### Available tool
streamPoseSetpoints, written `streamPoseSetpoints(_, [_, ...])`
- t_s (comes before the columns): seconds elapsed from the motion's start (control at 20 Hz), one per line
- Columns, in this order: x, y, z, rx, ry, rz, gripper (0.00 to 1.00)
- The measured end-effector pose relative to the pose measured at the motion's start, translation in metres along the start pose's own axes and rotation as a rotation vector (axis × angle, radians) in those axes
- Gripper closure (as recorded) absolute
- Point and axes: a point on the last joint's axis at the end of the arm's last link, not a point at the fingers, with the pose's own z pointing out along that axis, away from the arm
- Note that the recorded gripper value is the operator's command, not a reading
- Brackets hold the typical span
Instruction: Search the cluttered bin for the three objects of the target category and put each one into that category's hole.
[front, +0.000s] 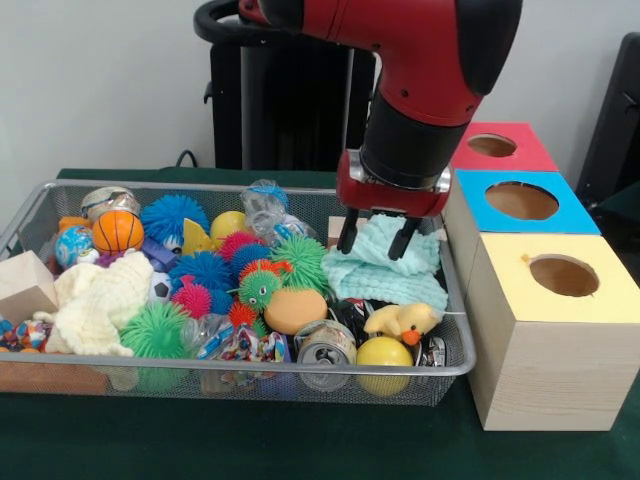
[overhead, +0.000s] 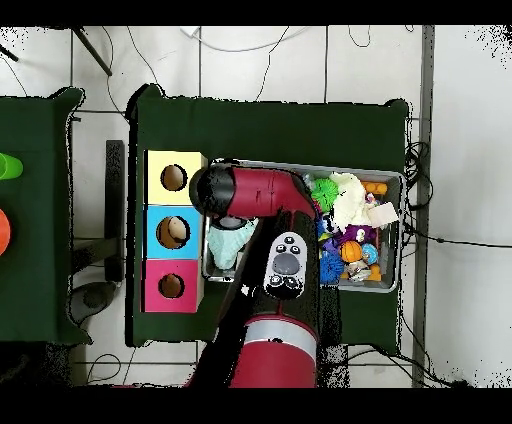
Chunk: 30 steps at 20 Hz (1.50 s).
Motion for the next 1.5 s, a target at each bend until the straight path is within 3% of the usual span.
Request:
streamPoseSetpoints(0.85, [-0.026, -0.004, -0.007, -0.010, -0.049, 0.004, 0.00])
streamPoseSetpoints(1.5, [-0.050, 0.000, 0.005, -0.002, -0.065, -0.008, 0.00])
